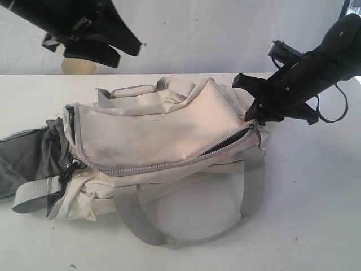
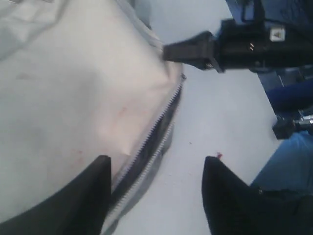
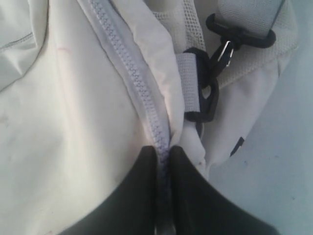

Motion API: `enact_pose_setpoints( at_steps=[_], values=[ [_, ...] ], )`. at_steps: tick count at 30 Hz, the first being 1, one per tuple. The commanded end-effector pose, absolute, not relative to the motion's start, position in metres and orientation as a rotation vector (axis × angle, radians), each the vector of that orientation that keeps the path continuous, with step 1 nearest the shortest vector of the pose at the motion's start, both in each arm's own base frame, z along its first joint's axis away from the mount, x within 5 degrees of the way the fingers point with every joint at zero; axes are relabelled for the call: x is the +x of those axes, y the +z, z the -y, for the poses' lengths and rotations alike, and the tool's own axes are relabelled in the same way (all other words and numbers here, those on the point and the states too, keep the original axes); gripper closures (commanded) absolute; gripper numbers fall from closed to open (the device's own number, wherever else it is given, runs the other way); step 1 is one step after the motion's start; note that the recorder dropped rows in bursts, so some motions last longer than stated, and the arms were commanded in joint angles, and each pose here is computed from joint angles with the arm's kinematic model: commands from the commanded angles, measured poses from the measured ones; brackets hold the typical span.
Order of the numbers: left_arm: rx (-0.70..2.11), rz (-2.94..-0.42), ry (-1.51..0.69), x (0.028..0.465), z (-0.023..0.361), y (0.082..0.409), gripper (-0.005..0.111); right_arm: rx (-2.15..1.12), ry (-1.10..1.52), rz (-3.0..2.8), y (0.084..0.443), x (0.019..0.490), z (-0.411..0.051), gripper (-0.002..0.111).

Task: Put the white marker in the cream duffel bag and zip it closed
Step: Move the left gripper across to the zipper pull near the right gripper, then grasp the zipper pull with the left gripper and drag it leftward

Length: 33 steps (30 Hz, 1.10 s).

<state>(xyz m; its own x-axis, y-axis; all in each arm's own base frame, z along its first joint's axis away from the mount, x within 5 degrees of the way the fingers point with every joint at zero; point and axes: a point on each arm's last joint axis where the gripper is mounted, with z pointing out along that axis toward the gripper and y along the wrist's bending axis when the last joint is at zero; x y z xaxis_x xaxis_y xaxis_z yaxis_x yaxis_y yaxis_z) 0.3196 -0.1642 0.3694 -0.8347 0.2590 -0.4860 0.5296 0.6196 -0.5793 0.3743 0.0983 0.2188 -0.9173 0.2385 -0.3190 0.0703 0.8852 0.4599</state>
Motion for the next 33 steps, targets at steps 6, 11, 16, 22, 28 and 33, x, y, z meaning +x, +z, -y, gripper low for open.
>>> enact_pose_setpoints(
  at_steps=[6,11,16,22,28,33],
  values=[
    [0.826,-2.406,-1.117,0.291,0.241,0.362,0.048,0.008,0.504,-2.688,0.229,0.37,-0.091,0.108],
    [0.746,-2.417,-1.117,0.283,0.268,0.337,0.048,-0.001,0.525,-2.774,0.23,0.366,-0.087,0.108],
    [0.727,-2.375,-1.071,0.272,0.287,0.314,0.048,0.004,0.542,-2.788,0.236,0.367,-0.084,0.108],
    [0.643,-2.276,-1.019,0.258,0.309,0.297,0.048,0.012,0.635,-2.798,0.249,0.367,-0.09,0.108],
    [0.559,-2.223,-1.031,0.239,0.327,0.284,0.052,-0.018,0.655,-2.839,0.253,0.364,-0.091,0.108],
    [0.567,-2.242,-1.083,0.223,0.34,0.28,0.068,-0.02,0.657,-2.846,0.253,0.364,-0.091,0.108]
  ],
)
